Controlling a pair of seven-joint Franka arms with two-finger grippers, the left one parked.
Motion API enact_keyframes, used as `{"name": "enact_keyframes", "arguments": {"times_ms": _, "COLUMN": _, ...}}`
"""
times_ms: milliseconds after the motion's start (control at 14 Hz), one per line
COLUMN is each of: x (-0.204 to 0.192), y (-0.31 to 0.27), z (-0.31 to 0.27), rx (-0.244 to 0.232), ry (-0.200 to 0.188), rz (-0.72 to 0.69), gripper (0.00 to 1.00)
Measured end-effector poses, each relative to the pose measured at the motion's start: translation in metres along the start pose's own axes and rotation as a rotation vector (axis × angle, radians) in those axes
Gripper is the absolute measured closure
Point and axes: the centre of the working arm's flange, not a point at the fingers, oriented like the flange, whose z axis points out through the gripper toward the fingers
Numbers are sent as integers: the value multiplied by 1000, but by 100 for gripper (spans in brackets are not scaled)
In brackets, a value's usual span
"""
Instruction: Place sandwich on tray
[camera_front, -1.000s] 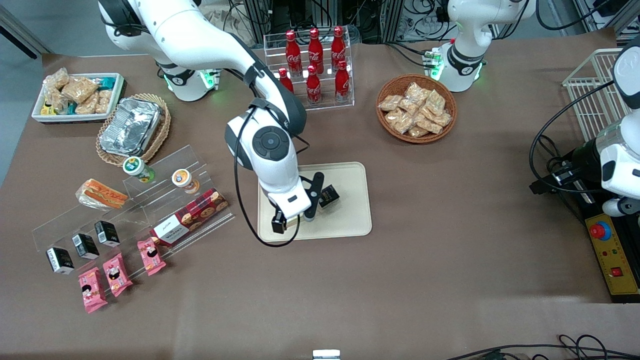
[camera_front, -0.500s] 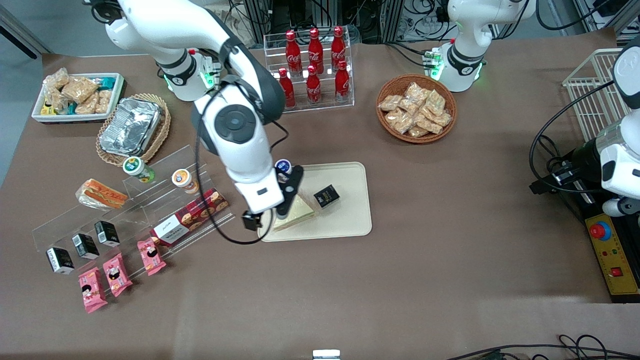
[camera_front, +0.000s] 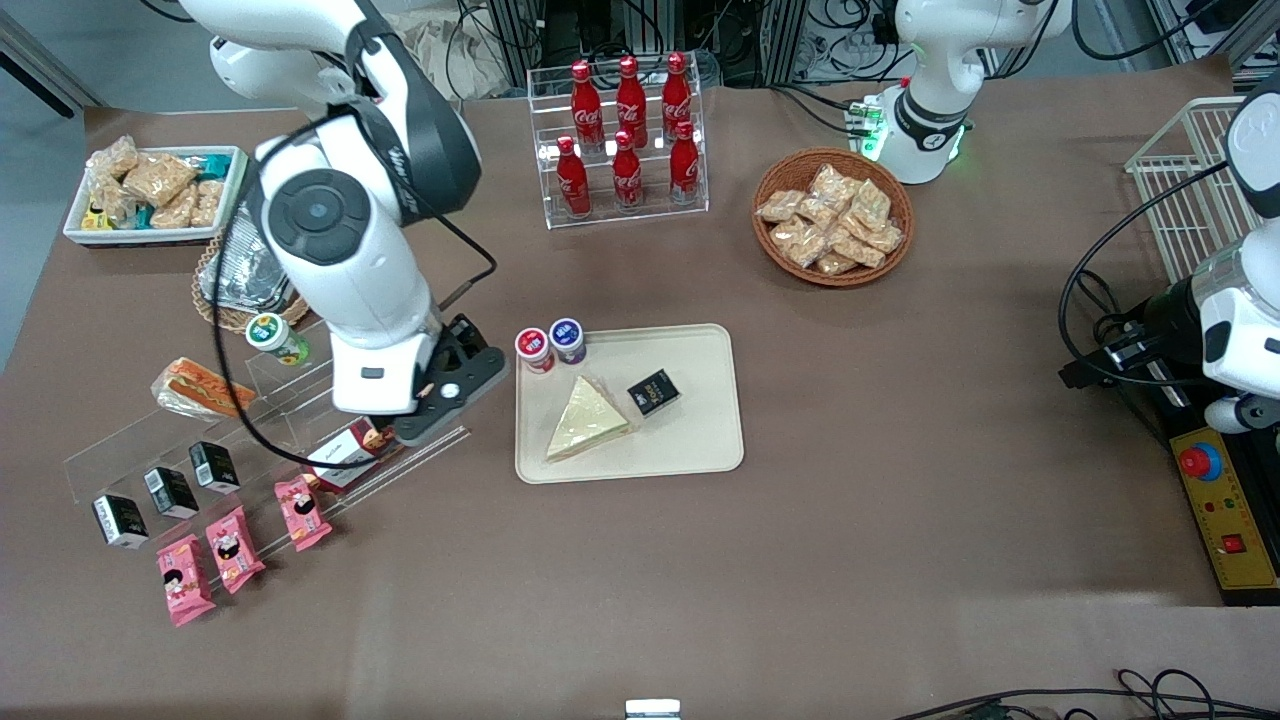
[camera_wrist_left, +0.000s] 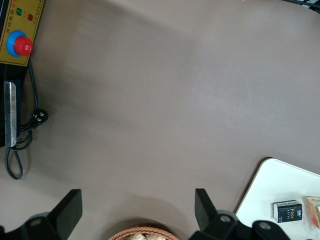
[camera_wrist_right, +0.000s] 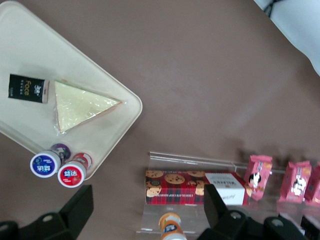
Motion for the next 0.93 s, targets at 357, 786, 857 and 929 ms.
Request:
{"name": "enact_keyframes", "arguments": {"times_ms": 357, "x": -26, "y": 30, "z": -26, "rx": 12, "ry": -20, "rz": 230, "gripper": 1}}
{"name": "enact_keyframes", "arguments": {"times_ms": 786, "x": -100, "y": 131, "z": -70, "rx": 83, "ry": -22, "rz": 424, "gripper": 1}}
{"name": "enact_keyframes", "arguments": {"times_ms": 857, "x": -114, "y": 153, "z": -72, "rx": 110, "ry": -9, "rz": 447, "gripper": 1}}
{"name": "enact_keyframes", "arguments": {"times_ms": 929, "x": -126, "y": 173, "z": -72, "rx": 126, "ry": 0, "rz": 451, "gripper": 1}}
